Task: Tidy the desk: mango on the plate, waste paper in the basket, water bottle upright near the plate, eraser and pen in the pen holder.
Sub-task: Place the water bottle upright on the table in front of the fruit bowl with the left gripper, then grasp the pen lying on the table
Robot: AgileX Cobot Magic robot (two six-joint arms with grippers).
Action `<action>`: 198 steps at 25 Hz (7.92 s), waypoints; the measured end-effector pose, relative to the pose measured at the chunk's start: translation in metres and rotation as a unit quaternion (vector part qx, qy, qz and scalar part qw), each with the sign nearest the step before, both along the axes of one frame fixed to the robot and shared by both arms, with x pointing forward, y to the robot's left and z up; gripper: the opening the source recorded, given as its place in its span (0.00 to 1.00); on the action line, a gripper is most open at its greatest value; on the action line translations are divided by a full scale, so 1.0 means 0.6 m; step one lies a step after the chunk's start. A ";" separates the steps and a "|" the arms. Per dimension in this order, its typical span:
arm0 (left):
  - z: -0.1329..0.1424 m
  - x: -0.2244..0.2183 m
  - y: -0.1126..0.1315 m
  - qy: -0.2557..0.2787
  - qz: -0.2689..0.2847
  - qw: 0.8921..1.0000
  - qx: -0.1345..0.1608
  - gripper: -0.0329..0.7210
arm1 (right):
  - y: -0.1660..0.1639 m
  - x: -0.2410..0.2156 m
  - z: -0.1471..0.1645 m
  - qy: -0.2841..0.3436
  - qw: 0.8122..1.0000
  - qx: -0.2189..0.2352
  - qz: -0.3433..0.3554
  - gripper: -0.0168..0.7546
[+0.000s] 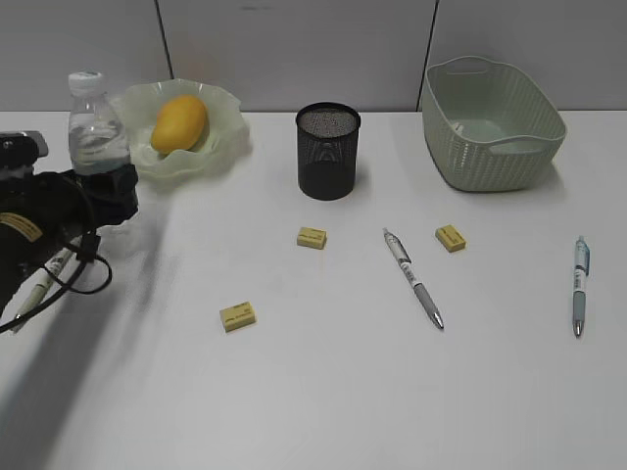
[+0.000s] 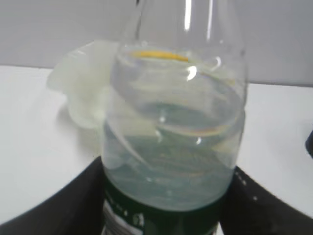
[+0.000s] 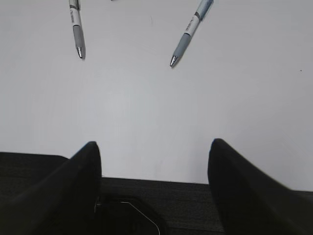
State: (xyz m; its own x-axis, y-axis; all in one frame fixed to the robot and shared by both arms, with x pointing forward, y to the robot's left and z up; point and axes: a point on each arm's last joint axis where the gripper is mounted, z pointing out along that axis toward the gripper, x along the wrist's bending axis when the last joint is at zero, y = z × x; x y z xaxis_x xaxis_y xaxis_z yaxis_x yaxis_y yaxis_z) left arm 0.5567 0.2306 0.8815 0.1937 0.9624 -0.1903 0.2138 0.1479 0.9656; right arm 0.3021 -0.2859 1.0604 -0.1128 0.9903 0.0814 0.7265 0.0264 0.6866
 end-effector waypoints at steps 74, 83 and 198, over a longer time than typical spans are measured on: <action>-0.054 0.011 0.004 0.029 -0.013 0.999 0.014 0.84 | 0.000 0.000 0.000 -0.002 1.000 0.001 0.000 0.72; -0.032 -0.041 0.012 0.061 -0.021 0.998 0.023 0.84 | 0.000 0.001 0.001 -0.003 1.000 0.001 0.000 0.72; 0.303 -0.461 0.087 0.246 -0.079 0.961 0.097 0.68 | -0.002 0.474 -0.221 0.312 0.942 -0.025 -0.122 0.65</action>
State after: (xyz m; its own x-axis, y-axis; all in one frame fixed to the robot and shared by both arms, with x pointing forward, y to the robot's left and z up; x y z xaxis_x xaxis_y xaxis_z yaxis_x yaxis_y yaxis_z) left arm 0.2803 0.2828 1.0631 0.2732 0.9548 -0.1171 0.6568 -0.0963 0.7479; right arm 0.5868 -0.2870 0.9278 0.1723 0.9850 0.0085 0.9768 -0.1720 0.1273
